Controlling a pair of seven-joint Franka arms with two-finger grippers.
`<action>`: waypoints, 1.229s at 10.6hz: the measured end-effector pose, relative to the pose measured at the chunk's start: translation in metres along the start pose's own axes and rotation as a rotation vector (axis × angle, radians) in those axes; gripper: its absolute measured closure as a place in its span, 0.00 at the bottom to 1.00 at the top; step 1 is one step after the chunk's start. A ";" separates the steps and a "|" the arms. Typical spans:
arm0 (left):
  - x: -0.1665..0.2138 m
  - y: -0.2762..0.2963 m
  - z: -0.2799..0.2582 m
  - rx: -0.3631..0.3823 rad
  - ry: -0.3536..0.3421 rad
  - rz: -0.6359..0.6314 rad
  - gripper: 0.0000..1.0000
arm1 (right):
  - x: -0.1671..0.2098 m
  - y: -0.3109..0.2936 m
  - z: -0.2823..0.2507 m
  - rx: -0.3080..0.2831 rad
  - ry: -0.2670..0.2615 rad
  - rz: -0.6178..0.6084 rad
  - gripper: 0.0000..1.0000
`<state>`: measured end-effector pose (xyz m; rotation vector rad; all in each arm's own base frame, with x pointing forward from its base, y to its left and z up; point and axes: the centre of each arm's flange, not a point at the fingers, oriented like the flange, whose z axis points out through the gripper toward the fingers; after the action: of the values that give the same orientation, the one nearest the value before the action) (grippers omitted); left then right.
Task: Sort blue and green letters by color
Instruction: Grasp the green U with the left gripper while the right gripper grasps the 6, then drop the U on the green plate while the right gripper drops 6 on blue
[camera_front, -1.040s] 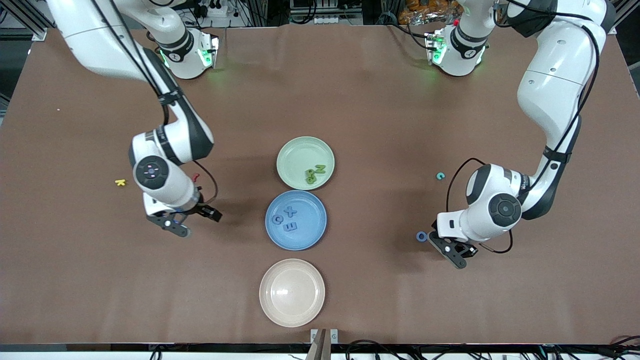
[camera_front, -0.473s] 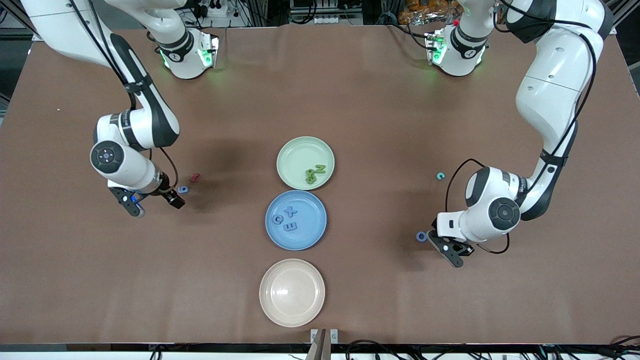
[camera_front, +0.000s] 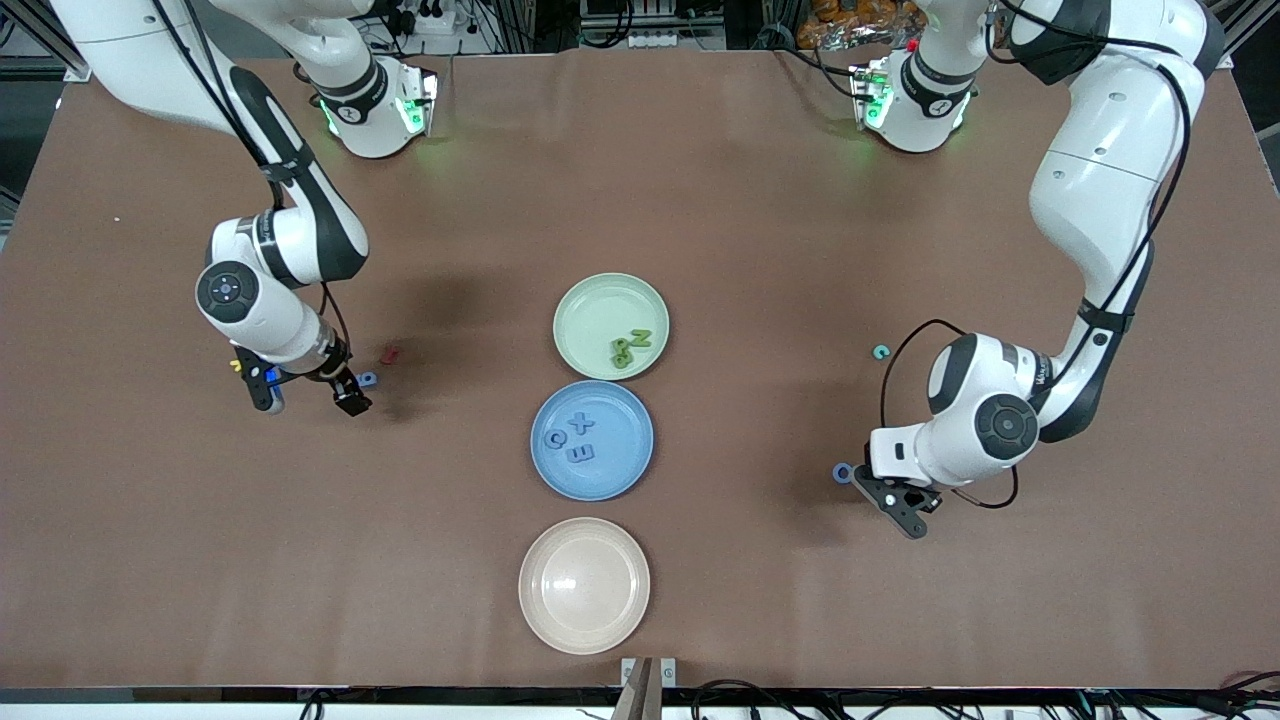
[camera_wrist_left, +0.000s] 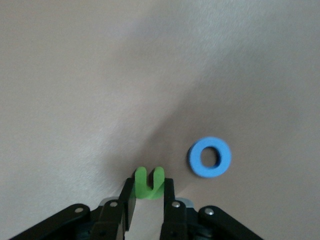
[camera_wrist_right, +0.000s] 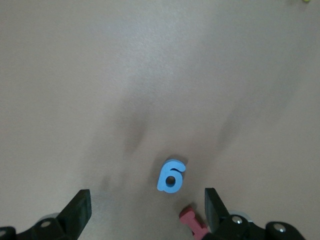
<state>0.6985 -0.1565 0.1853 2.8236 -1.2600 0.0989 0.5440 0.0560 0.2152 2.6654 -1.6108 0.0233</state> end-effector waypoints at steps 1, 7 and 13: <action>0.007 0.008 -0.004 0.000 0.007 -0.032 0.74 | -0.002 0.004 0.005 0.007 -0.001 0.007 0.00; 0.065 0.114 -0.063 -0.089 -0.024 -0.297 0.74 | -0.012 0.024 0.032 0.035 -0.008 0.015 0.00; 0.127 0.350 -0.059 -0.093 -0.090 -0.714 0.74 | -0.002 0.030 0.048 0.040 -0.008 0.022 0.26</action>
<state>0.5200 -0.4805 0.2605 3.0182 -0.1955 -0.1125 0.5165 0.0426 0.1674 2.6811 -1.6591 0.0457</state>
